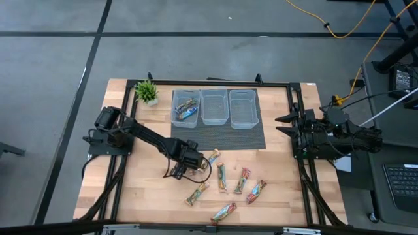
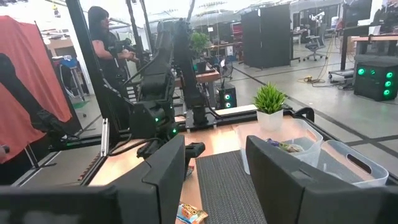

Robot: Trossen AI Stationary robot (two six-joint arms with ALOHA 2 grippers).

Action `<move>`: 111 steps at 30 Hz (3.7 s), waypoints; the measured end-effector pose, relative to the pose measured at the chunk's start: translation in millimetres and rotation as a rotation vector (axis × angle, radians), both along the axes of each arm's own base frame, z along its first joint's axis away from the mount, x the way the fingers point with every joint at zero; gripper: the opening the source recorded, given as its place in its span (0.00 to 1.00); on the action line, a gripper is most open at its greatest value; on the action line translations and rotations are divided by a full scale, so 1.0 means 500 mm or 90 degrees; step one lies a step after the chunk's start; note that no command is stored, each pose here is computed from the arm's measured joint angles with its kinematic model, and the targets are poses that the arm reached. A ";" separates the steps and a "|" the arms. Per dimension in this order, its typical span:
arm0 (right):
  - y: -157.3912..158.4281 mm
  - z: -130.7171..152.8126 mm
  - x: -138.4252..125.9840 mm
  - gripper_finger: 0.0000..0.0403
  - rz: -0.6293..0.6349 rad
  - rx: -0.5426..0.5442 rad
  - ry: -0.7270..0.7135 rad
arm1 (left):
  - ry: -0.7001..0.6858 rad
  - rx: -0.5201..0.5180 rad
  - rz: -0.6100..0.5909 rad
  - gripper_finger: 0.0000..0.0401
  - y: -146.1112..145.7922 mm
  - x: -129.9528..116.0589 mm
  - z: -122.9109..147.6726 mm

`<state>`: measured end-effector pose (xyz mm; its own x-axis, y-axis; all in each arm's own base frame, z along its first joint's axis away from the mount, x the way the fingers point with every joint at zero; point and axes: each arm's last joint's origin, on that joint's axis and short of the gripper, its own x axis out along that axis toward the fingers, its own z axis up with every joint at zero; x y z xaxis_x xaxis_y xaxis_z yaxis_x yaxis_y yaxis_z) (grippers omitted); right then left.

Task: Pick and place Granola Bars by type
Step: Put the red granola bar into the middle transparent bin

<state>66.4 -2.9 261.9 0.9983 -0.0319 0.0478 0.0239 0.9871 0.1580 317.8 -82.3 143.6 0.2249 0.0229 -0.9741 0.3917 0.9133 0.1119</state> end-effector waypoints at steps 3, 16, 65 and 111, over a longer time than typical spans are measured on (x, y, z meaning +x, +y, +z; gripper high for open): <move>0.000 0.000 0.000 0.43 0.000 0.000 0.000 | 0.004 -0.005 0.022 0.37 0.001 -0.005 0.005; 0.000 0.000 0.000 0.43 0.000 -0.002 -0.001 | -0.147 0.015 0.173 0.04 0.045 -0.015 0.219; 0.000 0.000 0.000 0.43 -0.001 -0.007 0.000 | -0.398 -0.056 0.513 0.04 0.507 0.114 0.466; 0.000 -0.004 0.000 0.43 0.000 -0.006 0.014 | -0.523 -0.213 0.367 0.46 0.292 0.013 0.674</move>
